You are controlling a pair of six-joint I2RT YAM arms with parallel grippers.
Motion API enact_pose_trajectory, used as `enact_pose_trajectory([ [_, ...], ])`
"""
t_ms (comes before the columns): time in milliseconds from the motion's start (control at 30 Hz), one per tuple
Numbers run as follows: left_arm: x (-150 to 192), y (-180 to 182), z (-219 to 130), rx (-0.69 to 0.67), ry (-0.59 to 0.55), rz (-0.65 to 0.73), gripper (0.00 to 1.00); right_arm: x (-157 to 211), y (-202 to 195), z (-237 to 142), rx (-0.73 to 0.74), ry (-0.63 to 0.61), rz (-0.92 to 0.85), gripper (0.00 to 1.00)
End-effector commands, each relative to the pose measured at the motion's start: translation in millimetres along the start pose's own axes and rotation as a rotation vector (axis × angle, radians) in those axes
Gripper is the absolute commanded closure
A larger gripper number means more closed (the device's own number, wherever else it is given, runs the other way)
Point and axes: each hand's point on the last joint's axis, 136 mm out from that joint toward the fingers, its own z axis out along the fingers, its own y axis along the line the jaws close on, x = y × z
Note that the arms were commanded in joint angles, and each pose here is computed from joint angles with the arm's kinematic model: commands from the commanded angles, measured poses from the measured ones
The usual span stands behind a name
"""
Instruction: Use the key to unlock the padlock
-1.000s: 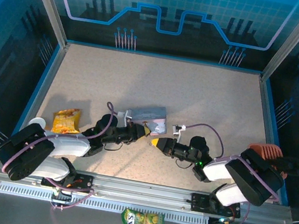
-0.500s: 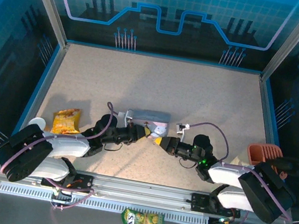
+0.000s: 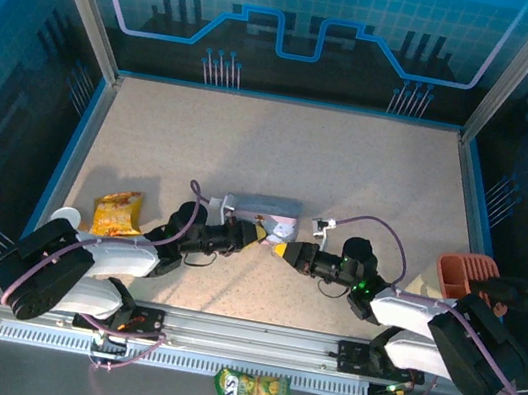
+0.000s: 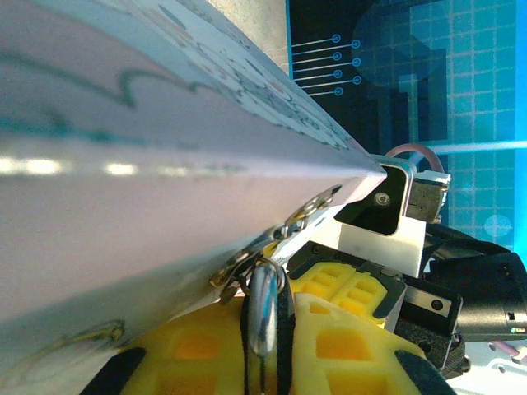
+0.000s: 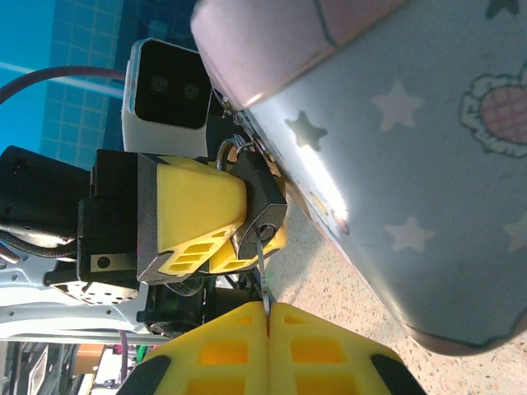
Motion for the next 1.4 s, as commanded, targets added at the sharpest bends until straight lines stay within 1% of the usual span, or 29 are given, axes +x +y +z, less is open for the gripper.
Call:
enact_pose_trajectory([
  [0, -4, -49, 0, 0.169, -0.004, 0.061, 1.00, -6, 13, 1, -0.033, -0.017, -0.039, 1.00],
  [333, 4, -58, 1, 0.195, 0.017, 0.060, 1.00, -12, 18, 3, -0.055, -0.039, -0.037, 1.00],
  [533, 8, -56, 2, 0.189, 0.026, 0.061, 1.00, -17, 20, 2, -0.054, -0.058, -0.030, 1.00],
  [767, 12, -58, 4, 0.194, 0.043, 0.072, 1.00, -22, 10, 0, -0.020, -0.073, 0.072, 1.00],
  [1000, 16, -65, 7, 0.214, 0.057, 0.086, 1.00, -30, 8, -8, 0.009, -0.118, 0.088, 1.00],
  [1367, 17, -77, 8, 0.237, 0.046, 0.093, 1.00, -35, 21, -7, -0.033, -0.135, 0.080, 1.00],
])
